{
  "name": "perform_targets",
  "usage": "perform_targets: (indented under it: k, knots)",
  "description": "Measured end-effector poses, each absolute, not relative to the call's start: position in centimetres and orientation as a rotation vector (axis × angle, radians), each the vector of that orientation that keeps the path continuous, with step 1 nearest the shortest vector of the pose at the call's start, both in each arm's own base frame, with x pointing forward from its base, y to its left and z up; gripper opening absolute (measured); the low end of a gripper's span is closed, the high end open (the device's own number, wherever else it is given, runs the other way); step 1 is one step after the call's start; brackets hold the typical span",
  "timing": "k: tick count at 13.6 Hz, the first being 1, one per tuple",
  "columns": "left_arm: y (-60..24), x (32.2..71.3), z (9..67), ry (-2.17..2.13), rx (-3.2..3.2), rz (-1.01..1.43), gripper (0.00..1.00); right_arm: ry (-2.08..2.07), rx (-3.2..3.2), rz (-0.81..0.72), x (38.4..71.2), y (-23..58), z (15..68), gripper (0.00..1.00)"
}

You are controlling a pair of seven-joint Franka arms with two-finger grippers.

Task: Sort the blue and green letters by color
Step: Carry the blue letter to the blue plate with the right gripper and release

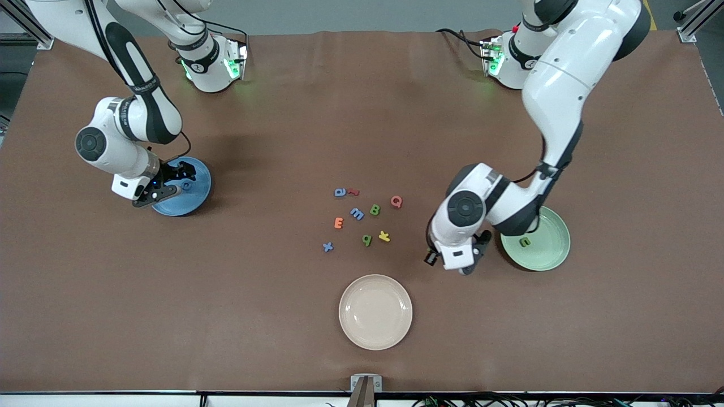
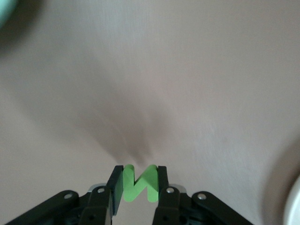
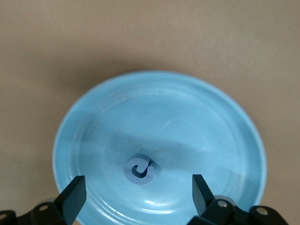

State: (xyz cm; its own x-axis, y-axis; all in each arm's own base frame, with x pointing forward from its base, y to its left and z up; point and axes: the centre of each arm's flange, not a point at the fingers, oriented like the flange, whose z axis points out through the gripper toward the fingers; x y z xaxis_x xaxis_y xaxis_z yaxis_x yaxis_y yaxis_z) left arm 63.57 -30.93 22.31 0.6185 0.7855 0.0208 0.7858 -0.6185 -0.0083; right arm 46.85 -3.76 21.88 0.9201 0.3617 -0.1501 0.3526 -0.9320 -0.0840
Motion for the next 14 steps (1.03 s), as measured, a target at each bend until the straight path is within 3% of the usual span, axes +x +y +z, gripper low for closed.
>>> perform_targets:
  k: [7,14]
  knots:
    - [-16.3,64.6,23.6,-0.988,-2.883,0.0,0.33,-0.435,-3.063,0.293,55.6,-1.0,34.8,1.0]
    - [-7.7,63.1,22.1,-0.832,-2.896,0.1,0.33,0.063,-3.145,0.265,57.9,4.9,40.7,1.0]
